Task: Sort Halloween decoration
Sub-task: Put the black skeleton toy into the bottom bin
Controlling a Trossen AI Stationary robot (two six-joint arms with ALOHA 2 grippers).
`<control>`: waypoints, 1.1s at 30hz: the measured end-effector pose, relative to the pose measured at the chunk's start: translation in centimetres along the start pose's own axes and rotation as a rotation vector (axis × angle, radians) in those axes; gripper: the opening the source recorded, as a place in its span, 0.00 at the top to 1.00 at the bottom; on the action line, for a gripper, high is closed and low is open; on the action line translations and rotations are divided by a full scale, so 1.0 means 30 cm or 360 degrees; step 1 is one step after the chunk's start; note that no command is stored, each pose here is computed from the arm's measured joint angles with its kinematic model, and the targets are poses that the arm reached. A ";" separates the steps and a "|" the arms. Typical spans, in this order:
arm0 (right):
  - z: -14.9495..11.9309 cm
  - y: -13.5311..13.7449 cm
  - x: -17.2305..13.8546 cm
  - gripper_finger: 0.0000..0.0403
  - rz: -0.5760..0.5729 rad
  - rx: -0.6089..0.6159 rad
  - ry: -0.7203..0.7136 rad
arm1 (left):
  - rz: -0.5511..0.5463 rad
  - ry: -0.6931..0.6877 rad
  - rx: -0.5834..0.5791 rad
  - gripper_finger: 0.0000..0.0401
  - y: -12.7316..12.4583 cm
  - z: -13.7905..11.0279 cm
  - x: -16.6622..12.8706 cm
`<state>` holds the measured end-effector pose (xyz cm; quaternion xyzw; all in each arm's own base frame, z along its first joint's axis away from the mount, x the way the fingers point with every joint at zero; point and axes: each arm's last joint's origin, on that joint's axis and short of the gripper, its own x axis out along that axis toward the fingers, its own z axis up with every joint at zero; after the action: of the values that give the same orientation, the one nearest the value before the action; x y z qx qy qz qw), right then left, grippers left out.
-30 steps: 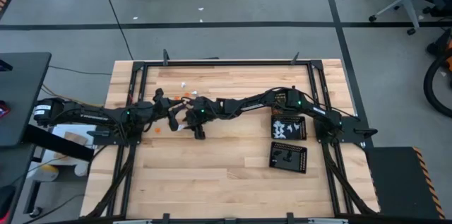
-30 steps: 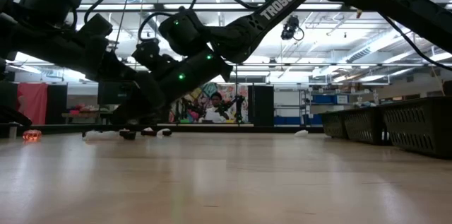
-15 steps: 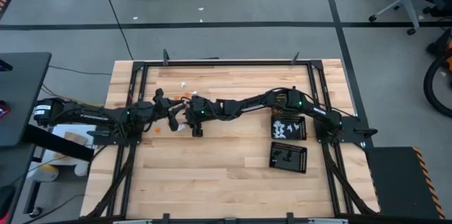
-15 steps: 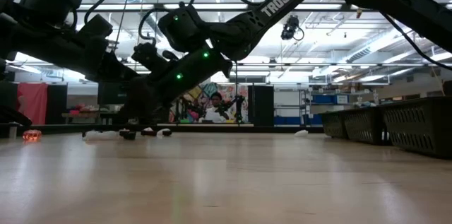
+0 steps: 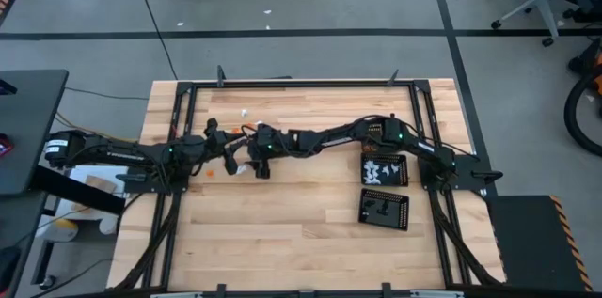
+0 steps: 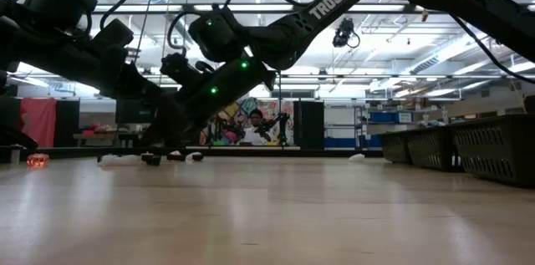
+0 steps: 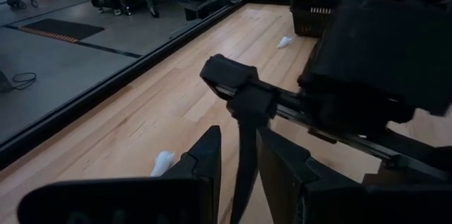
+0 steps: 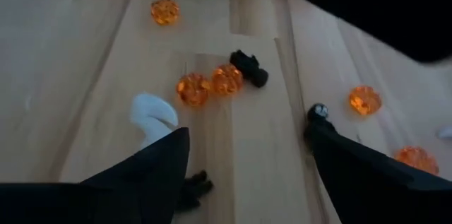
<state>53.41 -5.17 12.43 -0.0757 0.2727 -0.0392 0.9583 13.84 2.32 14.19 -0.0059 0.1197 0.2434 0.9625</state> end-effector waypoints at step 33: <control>-0.166 0.086 -0.001 0.68 0.0512 -0.0248 -0.0225 | 0.0003 -0.0008 -0.0009 0.81 0.001 0.002 0.000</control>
<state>50.84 -3.24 7.85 -0.1077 0.2154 0.1410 0.9603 13.85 2.34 14.24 -0.0078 0.1165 0.2447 0.9625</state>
